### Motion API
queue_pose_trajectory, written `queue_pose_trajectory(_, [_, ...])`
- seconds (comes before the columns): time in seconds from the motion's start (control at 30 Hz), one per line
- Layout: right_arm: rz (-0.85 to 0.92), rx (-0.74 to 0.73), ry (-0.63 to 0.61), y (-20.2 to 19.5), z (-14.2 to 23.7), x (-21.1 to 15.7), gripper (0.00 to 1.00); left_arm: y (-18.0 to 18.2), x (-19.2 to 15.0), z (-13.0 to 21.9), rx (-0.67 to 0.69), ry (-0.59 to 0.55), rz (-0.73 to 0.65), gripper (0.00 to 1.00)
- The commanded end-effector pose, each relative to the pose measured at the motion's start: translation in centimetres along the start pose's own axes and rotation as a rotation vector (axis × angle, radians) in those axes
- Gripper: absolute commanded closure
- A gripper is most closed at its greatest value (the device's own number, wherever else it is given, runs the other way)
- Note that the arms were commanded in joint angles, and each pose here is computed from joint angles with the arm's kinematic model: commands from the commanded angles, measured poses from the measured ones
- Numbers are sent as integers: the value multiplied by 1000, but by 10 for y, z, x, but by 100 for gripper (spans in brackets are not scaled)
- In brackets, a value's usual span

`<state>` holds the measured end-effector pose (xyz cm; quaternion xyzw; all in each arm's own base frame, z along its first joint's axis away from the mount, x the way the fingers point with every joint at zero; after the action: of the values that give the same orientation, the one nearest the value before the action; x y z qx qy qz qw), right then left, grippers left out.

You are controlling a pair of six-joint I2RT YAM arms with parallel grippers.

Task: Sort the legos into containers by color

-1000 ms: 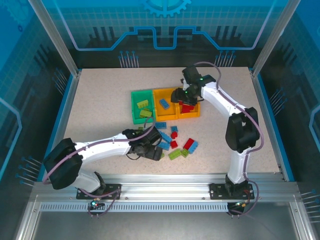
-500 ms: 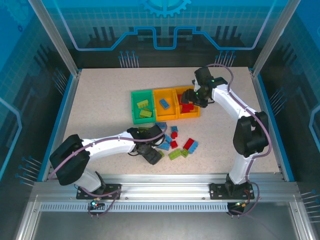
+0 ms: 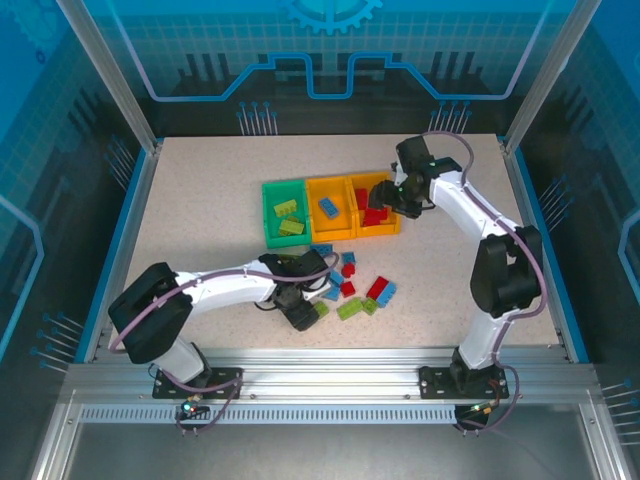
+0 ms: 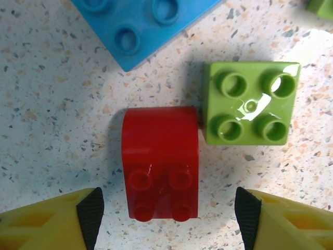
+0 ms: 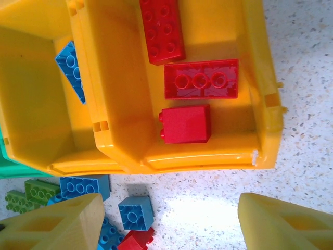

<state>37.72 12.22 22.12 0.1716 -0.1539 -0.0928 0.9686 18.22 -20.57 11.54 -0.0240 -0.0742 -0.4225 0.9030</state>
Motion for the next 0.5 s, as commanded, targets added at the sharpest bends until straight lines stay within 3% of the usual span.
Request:
queue_pose_trajectory(0.0, [-7,-3,-29,-9,14,1,30,4,0,0,-50,22,-10,30])
queue_pose_trajectory(0.27, [-19,-15,-30,-19,17,-2,30,4,11,-2,-73,21,-39,30])
queue_pose_trajectory(0.47, [-35,-38,-34,-33,23,-10,30,4,15,-2,-77,11,-40,47])
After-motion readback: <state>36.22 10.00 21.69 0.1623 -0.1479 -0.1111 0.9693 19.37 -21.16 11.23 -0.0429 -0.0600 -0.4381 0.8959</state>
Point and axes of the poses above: each hand's point on the last joint's axis, 136 mm out from that joint toward the fingers, its own z axis back along the fingers, its own y axis along the line the jaws close on, x = y × z, the point moved 9 cm from there along z, back along the fingers, and after that the axes turned 3 degrees about -z, right-handed, at the moved point
